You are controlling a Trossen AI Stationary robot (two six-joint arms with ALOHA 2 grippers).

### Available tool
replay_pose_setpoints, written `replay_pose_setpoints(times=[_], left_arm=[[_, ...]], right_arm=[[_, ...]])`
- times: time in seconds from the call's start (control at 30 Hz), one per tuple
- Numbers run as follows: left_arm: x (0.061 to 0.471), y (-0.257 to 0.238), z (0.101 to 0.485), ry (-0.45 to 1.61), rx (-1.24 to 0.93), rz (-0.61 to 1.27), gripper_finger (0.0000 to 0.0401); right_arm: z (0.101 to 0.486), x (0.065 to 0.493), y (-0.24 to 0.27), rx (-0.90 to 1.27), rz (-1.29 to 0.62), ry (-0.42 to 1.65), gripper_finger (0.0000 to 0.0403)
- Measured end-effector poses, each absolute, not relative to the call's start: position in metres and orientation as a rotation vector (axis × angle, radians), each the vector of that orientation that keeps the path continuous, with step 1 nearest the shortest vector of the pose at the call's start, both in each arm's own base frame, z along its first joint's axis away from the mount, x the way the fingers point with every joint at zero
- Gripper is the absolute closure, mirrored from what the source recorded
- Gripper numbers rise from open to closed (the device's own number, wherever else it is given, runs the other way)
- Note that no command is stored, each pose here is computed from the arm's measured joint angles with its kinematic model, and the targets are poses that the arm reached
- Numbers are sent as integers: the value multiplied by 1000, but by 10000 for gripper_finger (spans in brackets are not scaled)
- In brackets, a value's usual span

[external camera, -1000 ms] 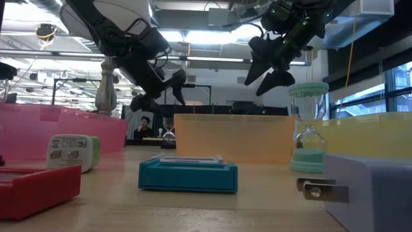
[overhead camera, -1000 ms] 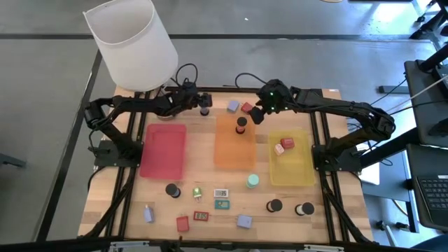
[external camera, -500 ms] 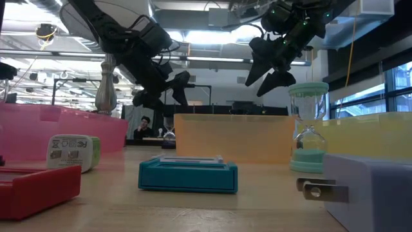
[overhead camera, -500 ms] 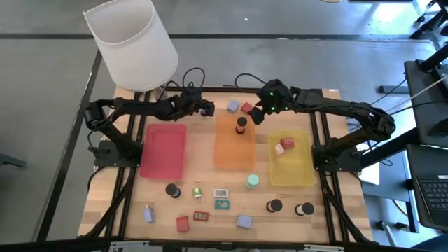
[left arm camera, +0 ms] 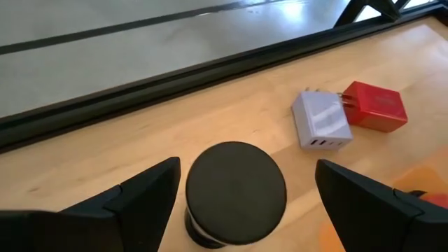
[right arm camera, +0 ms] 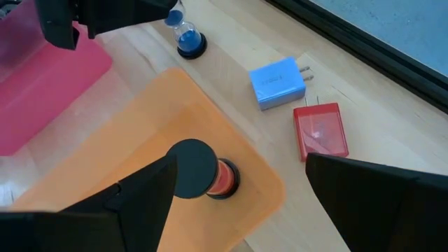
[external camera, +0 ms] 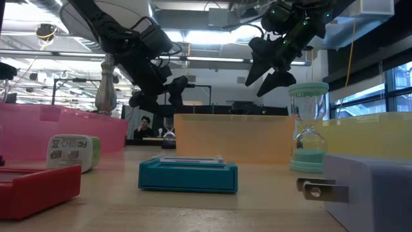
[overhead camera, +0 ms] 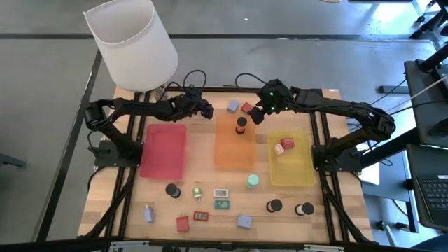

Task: Pick & Place Office items
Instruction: Put the top blue hourglass into the orange bin

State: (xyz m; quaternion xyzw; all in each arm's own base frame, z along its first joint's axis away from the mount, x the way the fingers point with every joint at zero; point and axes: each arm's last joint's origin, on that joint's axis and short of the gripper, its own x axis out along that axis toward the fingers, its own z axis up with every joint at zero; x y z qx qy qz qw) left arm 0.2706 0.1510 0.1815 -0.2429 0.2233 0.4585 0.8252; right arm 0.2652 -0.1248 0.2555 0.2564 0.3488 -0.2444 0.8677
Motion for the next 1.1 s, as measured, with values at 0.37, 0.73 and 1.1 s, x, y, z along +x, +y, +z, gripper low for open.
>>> replay_pose_setpoints(times=[0.37, 0.73, 1.1], left_arm=[[274, 144, 180, 501, -499, 950, 72], [272, 142, 178, 532, -483, 959, 73], [281, 146, 158, 546, -477, 973, 105]], right_arm=[[255, 265, -125, 538, -513, 729, 82], [256, 265, -125, 536, -515, 729, 82], [255, 265, -125, 536, -515, 730, 82]])
